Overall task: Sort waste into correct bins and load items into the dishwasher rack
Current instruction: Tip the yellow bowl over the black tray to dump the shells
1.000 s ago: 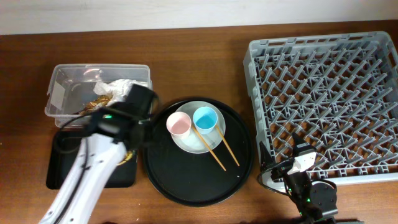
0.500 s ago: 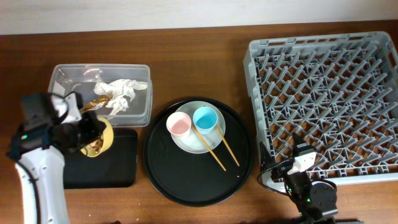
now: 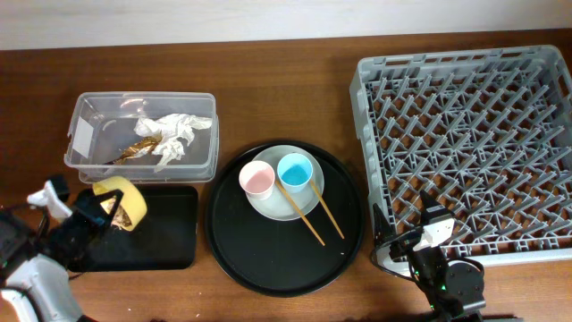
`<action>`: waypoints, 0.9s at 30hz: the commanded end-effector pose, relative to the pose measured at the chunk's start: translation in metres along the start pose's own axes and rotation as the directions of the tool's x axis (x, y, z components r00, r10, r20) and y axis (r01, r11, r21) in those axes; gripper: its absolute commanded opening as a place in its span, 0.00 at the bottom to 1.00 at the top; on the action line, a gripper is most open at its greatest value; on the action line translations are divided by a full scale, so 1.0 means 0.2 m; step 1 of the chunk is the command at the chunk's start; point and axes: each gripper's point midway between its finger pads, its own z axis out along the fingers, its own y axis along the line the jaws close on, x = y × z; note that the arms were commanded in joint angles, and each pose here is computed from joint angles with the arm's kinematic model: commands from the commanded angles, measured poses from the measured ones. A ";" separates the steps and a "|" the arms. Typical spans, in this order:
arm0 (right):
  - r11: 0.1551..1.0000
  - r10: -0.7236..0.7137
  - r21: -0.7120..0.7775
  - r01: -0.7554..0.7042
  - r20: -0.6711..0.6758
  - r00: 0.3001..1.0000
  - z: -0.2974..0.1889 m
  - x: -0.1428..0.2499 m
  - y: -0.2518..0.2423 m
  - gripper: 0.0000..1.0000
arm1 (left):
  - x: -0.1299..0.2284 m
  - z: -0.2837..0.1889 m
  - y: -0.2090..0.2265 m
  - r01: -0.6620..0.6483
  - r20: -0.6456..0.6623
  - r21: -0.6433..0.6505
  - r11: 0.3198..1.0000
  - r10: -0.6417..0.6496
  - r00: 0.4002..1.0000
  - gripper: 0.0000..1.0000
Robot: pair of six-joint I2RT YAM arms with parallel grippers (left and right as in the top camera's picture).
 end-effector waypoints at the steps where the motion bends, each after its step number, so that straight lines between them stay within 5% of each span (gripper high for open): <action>1: 1.000 0.009 0.001 -0.009 -0.003 1.000 0.00 0.01 0.00 0.99 | -0.04 -0.09 -0.12 -0.039 0.082 0.207 0.978 0.023 0.996 0.00; 18: 1.000 0.009 0.001 -0.009 -0.003 1.000 0.00 0.01 0.00 0.99 | -0.09 -0.17 -0.11 -0.026 0.137 0.234 0.972 -0.007 0.991 0.00; 22: 1.000 0.009 0.001 -0.009 -0.003 1.000 0.00 0.01 0.00 0.99 | -0.09 -0.21 -0.24 -0.072 0.145 0.375 0.924 0.018 0.989 0.00; 27: 1.000 0.009 0.001 -0.009 -0.003 1.000 0.00 0.01 0.00 0.99 | -0.08 -0.20 -0.21 -0.030 0.129 0.347 0.937 -0.017 0.991 0.00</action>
